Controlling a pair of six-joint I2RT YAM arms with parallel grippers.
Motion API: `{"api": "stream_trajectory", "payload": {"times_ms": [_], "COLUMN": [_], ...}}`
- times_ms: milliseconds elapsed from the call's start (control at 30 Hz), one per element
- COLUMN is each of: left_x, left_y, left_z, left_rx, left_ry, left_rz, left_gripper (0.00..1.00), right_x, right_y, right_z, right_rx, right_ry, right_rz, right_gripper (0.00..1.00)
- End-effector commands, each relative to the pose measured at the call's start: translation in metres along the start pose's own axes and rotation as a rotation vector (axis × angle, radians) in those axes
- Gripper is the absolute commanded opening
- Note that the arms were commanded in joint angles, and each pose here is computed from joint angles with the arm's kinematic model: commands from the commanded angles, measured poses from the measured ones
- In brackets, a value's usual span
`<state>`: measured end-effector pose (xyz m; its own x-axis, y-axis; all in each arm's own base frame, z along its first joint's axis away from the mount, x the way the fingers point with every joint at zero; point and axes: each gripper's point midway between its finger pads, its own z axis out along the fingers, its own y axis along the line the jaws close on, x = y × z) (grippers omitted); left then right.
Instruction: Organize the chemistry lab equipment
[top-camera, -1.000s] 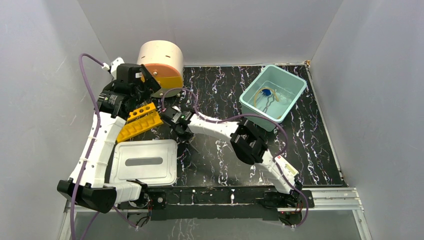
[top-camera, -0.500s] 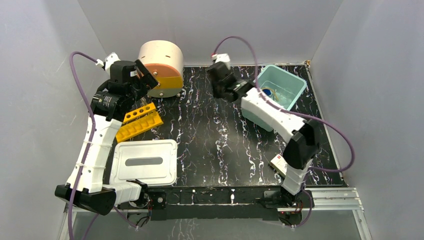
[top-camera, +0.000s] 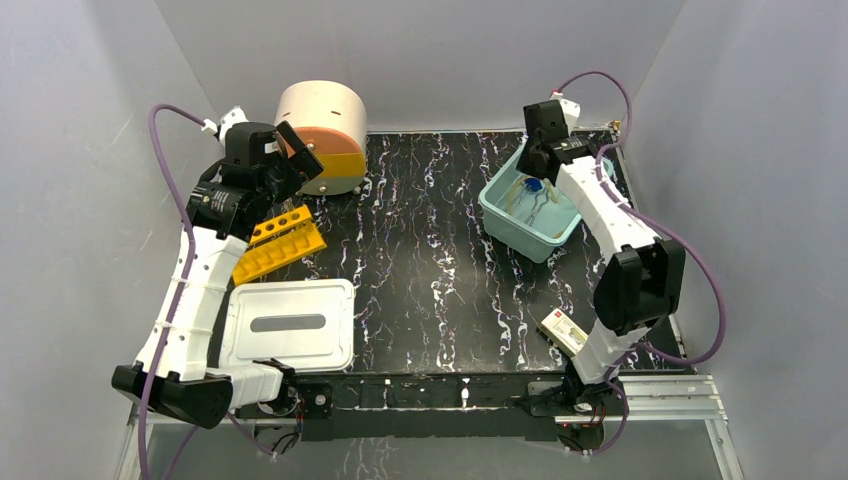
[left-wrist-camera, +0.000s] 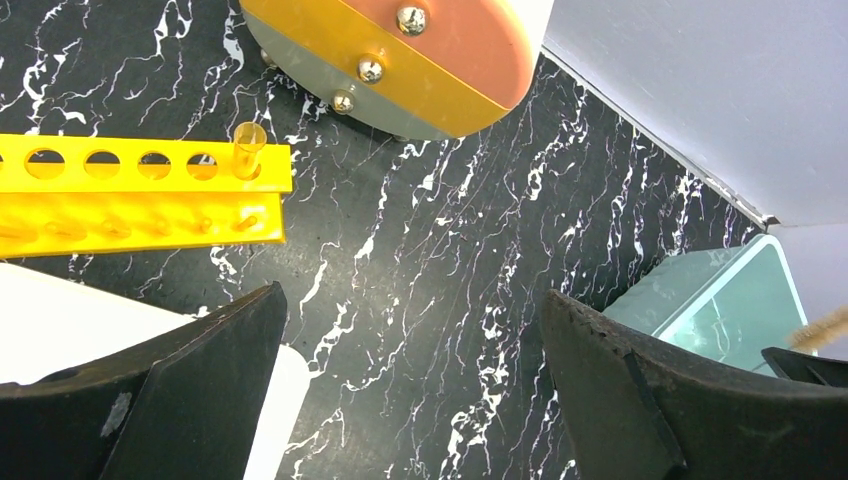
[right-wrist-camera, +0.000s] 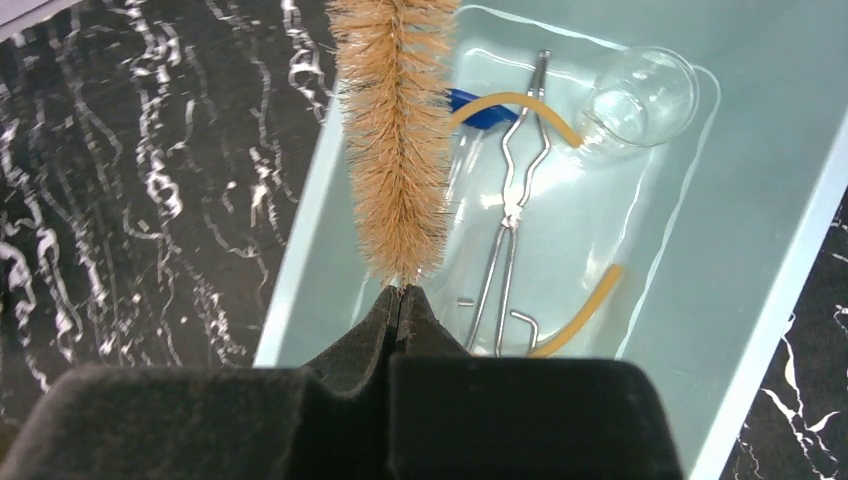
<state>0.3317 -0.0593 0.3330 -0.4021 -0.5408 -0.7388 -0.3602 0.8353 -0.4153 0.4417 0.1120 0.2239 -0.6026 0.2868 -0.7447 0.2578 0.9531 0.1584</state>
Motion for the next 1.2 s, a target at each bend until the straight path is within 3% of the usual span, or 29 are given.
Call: {"api": "stream_trajectory", "payload": {"times_ms": [0, 100, 467, 567, 767, 1167], "left_x": [0.0, 0.001, 0.007, 0.008, 0.005, 0.012], "left_y": [-0.003, -0.002, 0.005, 0.007, 0.001, 0.005], "left_z": [0.002, 0.002, 0.004, 0.003, 0.005, 0.006], "left_rx": [0.017, 0.015, -0.005, -0.009, 0.008, 0.002], "left_ry": [0.005, 0.006, 0.013, 0.014, 0.008, 0.027], "left_rz": [0.002, 0.005, 0.017, 0.021, 0.012, 0.022], "left_gripper": [0.98, 0.98, 0.98, 0.98, 0.98, 0.98], "right_x": [0.005, 0.019, 0.049, 0.049, 0.048, 0.053], "right_y": [-0.012, -0.024, -0.001, 0.009, 0.027, 0.062], "right_z": [0.031, 0.056, 0.113, 0.119, 0.118, 0.104], "right_rx": [0.029, 0.066, -0.01, -0.059, -0.201, -0.416], "right_ry": [0.044, 0.098, 0.22, 0.226, 0.204, 0.185], "right_rz": [0.097, 0.114, 0.09, 0.072, -0.002, -0.062], "right_gripper": [0.0, 0.0, 0.0, 0.0, 0.14, 0.22]}}
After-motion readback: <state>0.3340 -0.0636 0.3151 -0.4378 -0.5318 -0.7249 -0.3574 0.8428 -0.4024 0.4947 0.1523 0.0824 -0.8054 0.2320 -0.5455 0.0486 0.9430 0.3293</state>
